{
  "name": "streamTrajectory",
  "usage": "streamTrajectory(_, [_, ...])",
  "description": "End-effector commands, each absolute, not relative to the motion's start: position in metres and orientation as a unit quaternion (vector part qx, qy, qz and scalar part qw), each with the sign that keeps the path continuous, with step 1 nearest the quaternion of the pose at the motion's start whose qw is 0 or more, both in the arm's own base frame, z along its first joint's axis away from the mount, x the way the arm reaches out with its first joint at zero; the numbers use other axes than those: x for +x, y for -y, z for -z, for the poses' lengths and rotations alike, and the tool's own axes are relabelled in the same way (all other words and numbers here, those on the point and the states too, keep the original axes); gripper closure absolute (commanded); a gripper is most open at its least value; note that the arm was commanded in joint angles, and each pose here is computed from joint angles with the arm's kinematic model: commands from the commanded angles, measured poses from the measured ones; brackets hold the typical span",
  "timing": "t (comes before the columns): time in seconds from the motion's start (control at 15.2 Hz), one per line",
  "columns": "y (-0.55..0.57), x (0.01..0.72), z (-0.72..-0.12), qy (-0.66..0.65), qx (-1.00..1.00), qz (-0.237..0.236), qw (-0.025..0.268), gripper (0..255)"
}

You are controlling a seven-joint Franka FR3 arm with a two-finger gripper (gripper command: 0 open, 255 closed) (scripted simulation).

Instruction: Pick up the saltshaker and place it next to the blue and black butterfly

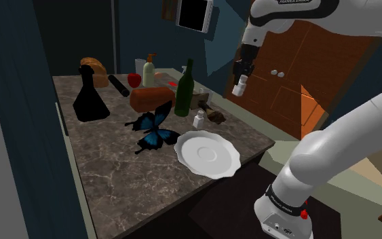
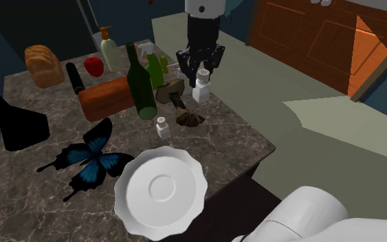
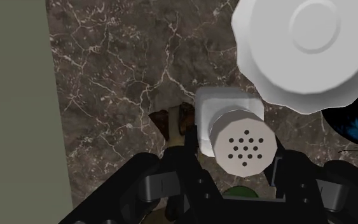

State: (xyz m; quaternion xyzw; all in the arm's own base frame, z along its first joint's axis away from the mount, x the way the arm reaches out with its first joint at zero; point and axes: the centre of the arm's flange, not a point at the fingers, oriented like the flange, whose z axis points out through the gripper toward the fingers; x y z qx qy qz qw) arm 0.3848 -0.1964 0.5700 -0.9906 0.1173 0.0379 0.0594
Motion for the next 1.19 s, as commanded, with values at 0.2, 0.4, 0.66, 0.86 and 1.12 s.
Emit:
streamTrajectory(0.2, [0.139, 0.416, -0.572, -0.118, -0.99, -0.038, 0.06, 255])
streamTrajectory(0.4, [0.104, 0.435, -0.572, -0.118, -0.99, -0.038, 0.06, 255])
streamTrajectory(0.66, [0.058, 0.461, -0.572, -0.118, -0.99, -0.038, 0.06, 255])
streamTrajectory(0.86, [0.024, 0.48, -0.572, -0.118, -0.99, -0.038, 0.06, 255])
streamTrajectory(1.12, [-0.022, 0.506, -0.572, -0.118, -0.99, -0.038, 0.06, 255])
